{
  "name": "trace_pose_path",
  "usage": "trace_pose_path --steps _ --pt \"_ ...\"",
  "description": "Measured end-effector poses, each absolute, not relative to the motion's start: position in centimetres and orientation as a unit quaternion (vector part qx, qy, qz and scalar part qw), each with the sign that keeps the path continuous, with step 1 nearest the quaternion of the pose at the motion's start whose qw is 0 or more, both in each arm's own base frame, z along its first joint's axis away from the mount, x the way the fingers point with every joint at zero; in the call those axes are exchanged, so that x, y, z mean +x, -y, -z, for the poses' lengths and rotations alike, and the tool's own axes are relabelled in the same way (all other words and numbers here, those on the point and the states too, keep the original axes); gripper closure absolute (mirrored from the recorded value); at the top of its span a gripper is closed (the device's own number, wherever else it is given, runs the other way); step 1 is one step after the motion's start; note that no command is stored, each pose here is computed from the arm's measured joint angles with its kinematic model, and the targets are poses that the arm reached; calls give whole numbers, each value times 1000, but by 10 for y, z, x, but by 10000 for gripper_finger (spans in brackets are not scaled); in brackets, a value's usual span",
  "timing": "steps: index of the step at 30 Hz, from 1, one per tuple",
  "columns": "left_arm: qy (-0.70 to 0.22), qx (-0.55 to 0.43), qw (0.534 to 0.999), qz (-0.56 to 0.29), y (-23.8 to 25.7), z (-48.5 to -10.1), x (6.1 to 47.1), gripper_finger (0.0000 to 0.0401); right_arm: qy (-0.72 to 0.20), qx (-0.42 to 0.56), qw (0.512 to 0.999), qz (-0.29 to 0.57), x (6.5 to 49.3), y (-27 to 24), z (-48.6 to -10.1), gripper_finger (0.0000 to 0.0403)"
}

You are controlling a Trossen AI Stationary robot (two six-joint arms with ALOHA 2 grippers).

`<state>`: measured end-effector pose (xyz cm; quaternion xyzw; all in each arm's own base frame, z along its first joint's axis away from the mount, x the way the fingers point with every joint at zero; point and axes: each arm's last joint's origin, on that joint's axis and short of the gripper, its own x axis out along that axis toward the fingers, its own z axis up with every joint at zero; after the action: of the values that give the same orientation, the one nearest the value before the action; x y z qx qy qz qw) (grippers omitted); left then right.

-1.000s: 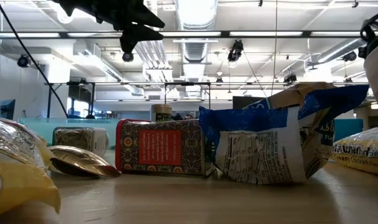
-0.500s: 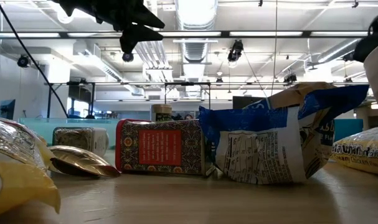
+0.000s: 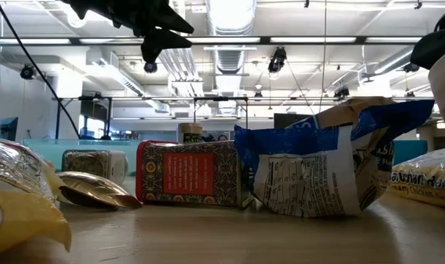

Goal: Pick & Place Food Item
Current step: Put the right yellow noodle pack into the blue bin

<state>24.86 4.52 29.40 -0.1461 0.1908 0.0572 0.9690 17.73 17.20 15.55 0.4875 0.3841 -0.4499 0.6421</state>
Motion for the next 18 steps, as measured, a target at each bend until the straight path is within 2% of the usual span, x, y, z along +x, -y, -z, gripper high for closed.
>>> trace_pose_path --steps 6,18 --pt "-191 -146 969 -57 -45 -294 249 233 -383 492 642 446 178 -172 -154 111" --pt "-192 -147 969 -57 -45 -294 249 233 -384 497 645 435 179 -174 -139 220"
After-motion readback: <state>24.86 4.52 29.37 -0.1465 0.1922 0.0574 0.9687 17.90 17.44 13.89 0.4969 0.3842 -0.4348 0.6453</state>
